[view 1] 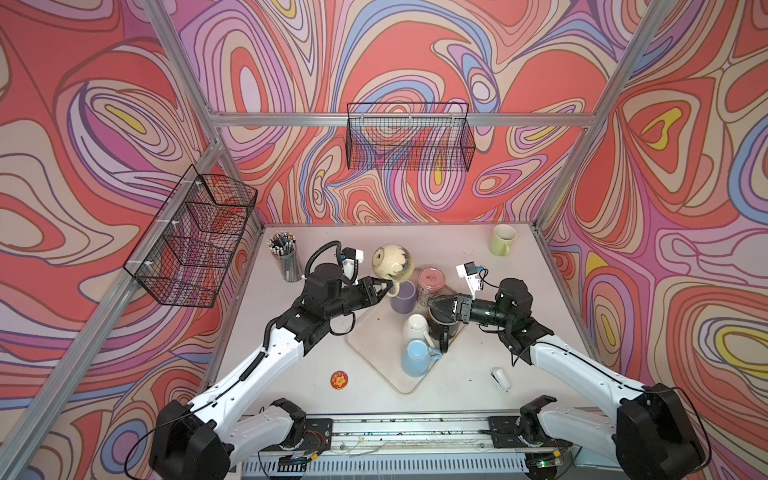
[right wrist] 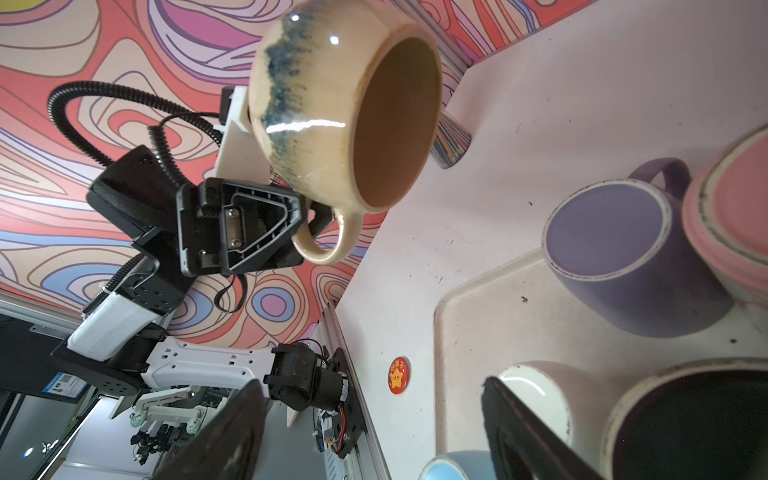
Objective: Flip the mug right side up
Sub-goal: 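Grasp the raised cream mug with the right gripper next to the left gripper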
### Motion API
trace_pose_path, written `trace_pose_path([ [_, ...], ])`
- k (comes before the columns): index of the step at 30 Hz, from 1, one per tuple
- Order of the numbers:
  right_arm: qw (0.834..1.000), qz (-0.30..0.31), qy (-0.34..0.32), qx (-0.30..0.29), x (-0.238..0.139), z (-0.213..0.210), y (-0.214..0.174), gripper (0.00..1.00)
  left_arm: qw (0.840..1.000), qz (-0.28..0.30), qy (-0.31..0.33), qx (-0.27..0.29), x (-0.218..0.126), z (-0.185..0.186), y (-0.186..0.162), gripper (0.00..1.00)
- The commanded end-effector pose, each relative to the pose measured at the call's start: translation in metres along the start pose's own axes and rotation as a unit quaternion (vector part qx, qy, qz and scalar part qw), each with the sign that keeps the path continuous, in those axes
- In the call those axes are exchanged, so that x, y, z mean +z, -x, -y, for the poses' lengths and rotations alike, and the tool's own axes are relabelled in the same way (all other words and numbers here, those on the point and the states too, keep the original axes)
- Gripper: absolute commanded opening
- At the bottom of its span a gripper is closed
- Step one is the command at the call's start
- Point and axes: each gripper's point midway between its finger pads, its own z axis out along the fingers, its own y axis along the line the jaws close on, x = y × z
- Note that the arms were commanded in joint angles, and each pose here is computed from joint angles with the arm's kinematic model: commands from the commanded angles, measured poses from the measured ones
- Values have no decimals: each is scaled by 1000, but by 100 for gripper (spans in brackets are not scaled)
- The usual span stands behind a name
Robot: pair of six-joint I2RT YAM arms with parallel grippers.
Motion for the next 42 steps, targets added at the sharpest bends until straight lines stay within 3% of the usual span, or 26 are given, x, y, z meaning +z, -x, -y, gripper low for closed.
trace_pose_path([
  [1, 999, 12, 40, -11, 3, -12, 10, 83, 992, 48, -111, 29, -4, 52, 32, 0],
  [14, 991, 35, 129, 18, 35, -18, 57, 72, 983, 46, -177, 17, 25, 64, 73, 0],
  [26, 987, 42, 149, 49, 68, 4, 94, 65, 975, 43, -216, 7, 40, 70, 98, 0],
  [42, 977, 76, 182, 84, 85, 21, 137, 35, 972, 33, -234, -13, 48, 63, 103, 0],
])
